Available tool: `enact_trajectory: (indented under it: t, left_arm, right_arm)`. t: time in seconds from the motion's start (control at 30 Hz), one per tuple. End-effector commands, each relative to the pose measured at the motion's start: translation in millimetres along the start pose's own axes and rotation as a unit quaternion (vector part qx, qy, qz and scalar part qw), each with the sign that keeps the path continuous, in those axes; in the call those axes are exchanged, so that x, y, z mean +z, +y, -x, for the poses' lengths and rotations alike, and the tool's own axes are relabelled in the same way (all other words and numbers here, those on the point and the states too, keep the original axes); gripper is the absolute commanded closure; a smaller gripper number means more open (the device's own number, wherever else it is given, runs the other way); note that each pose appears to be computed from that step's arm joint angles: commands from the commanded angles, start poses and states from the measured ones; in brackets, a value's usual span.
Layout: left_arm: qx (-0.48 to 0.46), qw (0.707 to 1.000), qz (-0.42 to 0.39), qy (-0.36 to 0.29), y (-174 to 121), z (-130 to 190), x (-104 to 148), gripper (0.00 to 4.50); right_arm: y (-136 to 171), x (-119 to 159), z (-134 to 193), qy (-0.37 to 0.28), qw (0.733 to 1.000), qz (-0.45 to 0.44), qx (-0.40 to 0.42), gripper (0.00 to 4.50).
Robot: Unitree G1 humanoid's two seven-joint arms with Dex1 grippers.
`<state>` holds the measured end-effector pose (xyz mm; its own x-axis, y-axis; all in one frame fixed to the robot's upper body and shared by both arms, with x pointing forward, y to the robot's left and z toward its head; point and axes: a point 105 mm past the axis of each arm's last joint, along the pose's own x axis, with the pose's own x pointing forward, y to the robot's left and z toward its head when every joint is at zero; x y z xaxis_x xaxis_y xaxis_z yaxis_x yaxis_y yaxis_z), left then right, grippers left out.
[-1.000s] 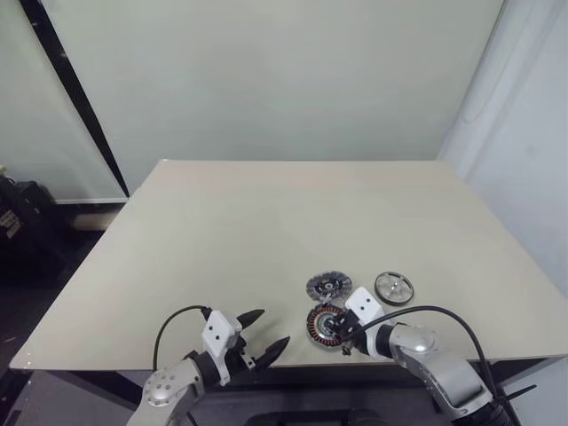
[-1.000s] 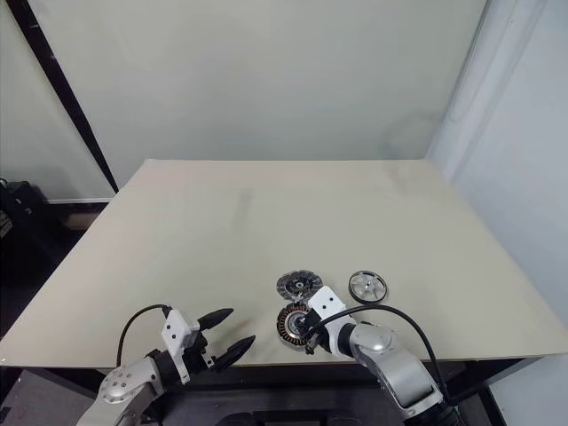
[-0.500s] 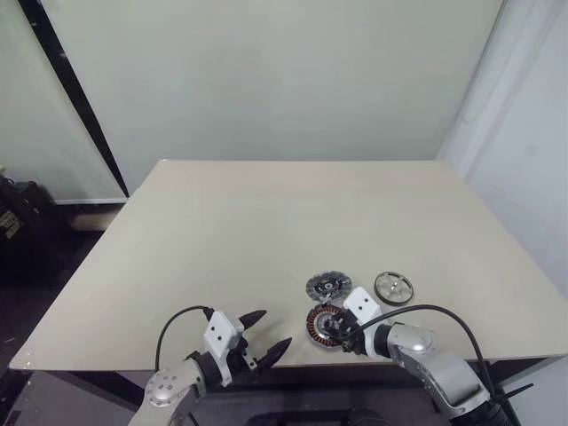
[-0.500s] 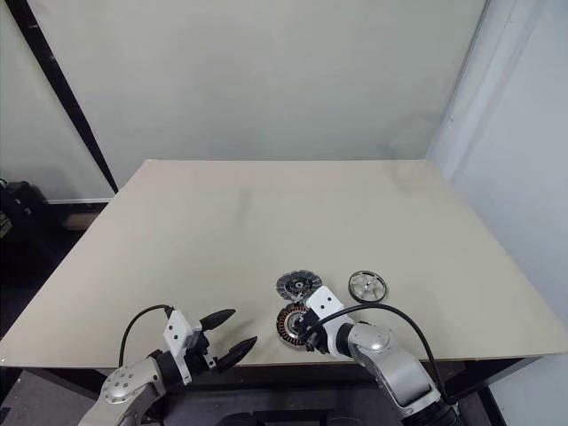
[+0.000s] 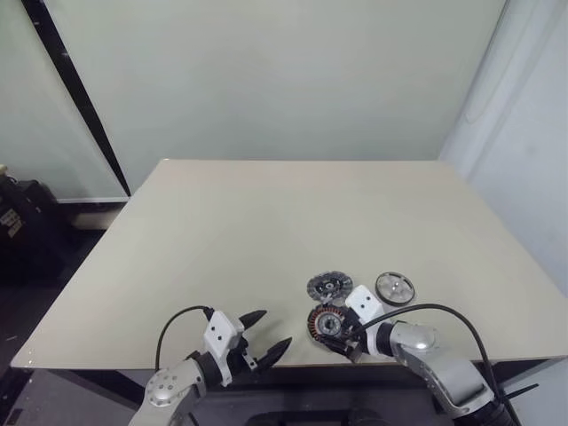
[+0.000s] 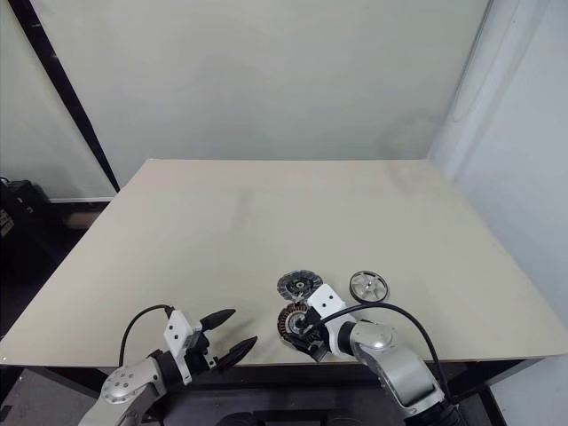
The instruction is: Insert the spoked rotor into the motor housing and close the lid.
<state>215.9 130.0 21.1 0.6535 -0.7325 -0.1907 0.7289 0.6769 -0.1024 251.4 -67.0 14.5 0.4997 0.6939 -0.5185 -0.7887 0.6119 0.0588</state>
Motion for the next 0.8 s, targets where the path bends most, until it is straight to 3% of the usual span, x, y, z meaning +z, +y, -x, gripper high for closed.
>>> enact_trajectory:
  t: [0.03, 0.4, 0.8]
  left_arm:
    - [-0.005, 0.999, -0.024, -0.022, -0.8, -2.5, 16.9, 0.0]
    - [-0.005, 0.999, -0.023, -0.022, -1.6, -2.5, 16.7, 0.0]
    - [-0.006, 1.0, -0.022, -0.021, -3.2, -2.2, 15.4, 0.0]
  right_arm:
    - [-4.4, 24.4, 8.5, -0.038, 0.999, 0.012, -0.007, 0.62]
    - [0.5, 24.9, 6.9, -0.015, 0.999, 0.029, 0.001, 4.44]
    - [-1.3, 17.2, -4.5, 0.007, 0.999, 0.042, -0.011, 4.44]
